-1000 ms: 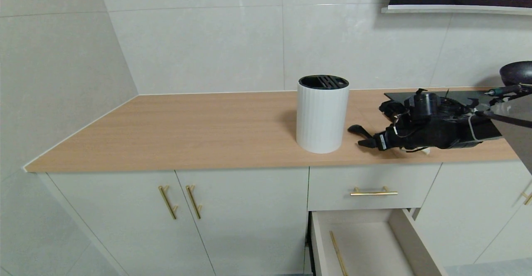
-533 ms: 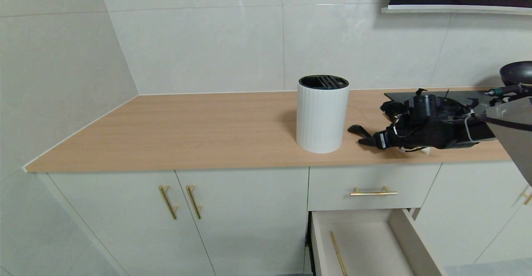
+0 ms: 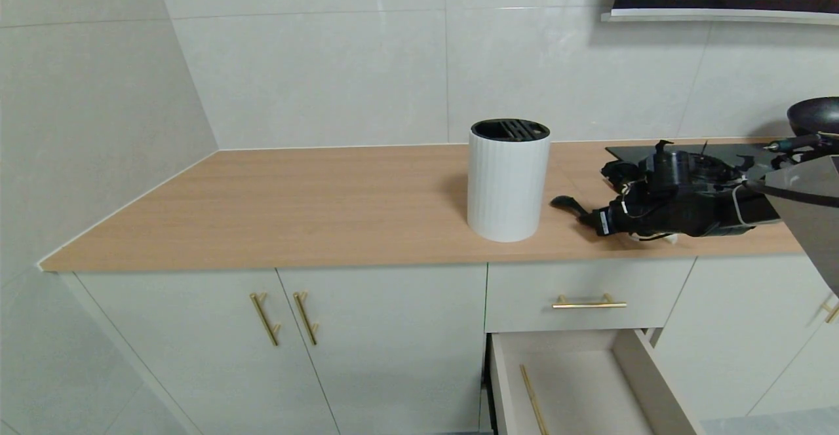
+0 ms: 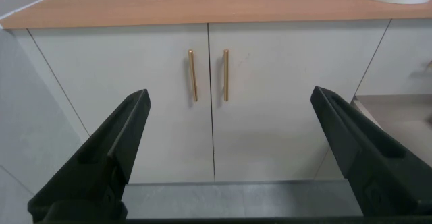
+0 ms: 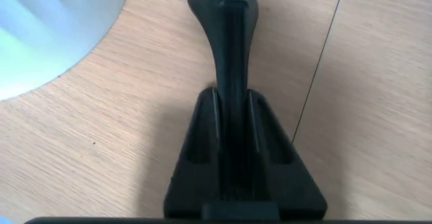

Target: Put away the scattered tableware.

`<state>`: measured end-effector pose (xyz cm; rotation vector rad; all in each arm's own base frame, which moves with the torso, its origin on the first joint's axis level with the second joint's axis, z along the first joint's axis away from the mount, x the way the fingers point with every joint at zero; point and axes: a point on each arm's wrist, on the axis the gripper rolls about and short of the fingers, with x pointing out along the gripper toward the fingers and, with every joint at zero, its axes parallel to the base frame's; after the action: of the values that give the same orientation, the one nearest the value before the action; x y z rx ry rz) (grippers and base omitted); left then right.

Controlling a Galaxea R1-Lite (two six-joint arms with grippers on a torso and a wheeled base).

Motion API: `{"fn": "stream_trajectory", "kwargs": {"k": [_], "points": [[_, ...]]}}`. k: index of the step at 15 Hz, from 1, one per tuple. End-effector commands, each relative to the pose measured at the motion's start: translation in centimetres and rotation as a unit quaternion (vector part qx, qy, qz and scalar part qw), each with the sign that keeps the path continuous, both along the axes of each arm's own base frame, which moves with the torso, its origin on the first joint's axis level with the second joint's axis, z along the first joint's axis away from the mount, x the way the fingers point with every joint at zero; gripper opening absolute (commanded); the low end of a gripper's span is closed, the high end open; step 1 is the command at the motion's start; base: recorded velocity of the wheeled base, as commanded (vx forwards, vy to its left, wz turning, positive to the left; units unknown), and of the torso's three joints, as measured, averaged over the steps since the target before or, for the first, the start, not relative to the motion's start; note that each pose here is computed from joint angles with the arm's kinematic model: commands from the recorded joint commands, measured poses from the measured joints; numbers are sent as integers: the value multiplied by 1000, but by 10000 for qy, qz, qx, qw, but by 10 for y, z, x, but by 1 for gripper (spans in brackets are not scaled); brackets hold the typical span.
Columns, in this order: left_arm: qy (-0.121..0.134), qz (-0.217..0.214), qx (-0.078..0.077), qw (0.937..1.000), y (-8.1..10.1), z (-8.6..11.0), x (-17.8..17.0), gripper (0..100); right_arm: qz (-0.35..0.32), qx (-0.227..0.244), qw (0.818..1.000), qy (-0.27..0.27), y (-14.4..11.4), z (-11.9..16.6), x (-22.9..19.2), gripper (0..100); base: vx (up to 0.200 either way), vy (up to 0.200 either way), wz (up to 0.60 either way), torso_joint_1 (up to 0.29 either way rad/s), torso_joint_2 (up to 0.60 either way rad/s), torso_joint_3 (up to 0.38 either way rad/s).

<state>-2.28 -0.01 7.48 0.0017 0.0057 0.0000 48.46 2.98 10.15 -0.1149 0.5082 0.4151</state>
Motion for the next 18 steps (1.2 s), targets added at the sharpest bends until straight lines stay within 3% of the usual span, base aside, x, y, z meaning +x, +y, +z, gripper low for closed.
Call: {"fn": "stream_trajectory", "kwargs": {"k": [1, 4, 7, 9, 11, 15, 18], "points": [[2, 0, -1, 10000, 0, 0, 0, 100, 10, -11, 10000, 43, 0, -3, 0, 0, 0, 0, 0, 0, 0, 0], [2, 0, -1, 10000, 0, 0, 0, 100, -27, -24, 10000, 14, 0, 1, -1, 0, 0, 0, 0, 0, 0, 0], [2, 0, -1, 10000, 0, 0, 0, 100, -423, 120, 9990, 122, -3, 34, -24, 0, 0, 0, 0, 0, 0, 0], [2, 8, -1, 10000, 0, 0, 0, 100, -685, 168, 9974, 152, -5, 61, -51, 0, 0, 0, 0, 0, 0, 0], [2, 0, -1, 10000, 0, 0, 0, 100, -1219, 406, 9901, 563, -7, 97, -117, 0, 0, 0, 0, 0, 0, 0], [2, 0, -1, 10000, 0, 0, 0, 100, -1605, 265, 9809, 1065, -8, 83, -184, 0, 0, 0, 0, 0, 0, 0], [2, 0, -1, 10000, 0, 0, 0, 100, -1371, 166, 9820, 1289, 2, 73, -236, 0, 0, 0, 0, 0, 0, 0]]}}
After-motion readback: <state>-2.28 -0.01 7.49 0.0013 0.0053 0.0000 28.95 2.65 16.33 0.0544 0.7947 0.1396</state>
